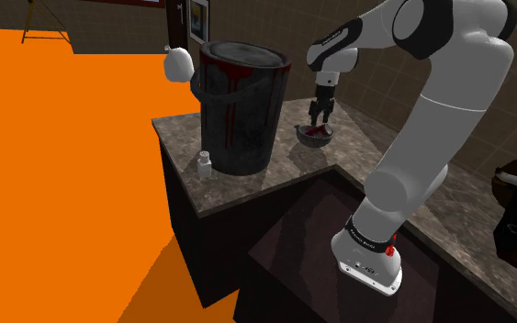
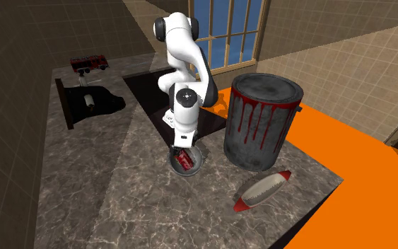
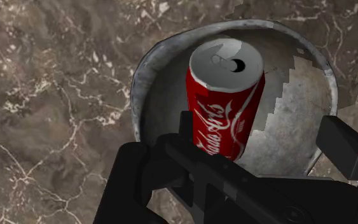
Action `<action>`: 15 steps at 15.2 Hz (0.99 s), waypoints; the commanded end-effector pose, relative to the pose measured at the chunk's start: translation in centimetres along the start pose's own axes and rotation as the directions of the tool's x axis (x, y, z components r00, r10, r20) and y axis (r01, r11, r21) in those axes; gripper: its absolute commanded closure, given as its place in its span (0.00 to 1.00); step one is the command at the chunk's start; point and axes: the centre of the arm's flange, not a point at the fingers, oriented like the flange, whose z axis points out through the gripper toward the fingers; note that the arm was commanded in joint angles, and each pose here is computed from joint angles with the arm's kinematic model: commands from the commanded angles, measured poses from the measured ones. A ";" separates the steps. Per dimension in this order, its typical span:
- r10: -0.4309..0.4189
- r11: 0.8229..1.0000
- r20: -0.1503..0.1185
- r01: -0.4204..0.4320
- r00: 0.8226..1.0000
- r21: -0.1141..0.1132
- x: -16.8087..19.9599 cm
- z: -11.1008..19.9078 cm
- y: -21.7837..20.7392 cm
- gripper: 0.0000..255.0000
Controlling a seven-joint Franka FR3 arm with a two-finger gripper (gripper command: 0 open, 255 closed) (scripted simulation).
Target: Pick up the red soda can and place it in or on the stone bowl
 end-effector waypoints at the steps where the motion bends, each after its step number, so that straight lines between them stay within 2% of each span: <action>1: 0.000 1.000 0.000 0.000 1.000 0.000 0.0 0.0 0.0 0.00; 3: 0.000 1.000 0.000 0.000 1.000 0.000 0.0 0.0 0.0 0.00; 7: 0.000 1.000 0.000 0.000 1.000 0.000 0.0 -5.0 0.0 0.00; 15: 0.000 1.000 0.000 0.000 1.000 0.000 0.0 -5.0 0.0 0.00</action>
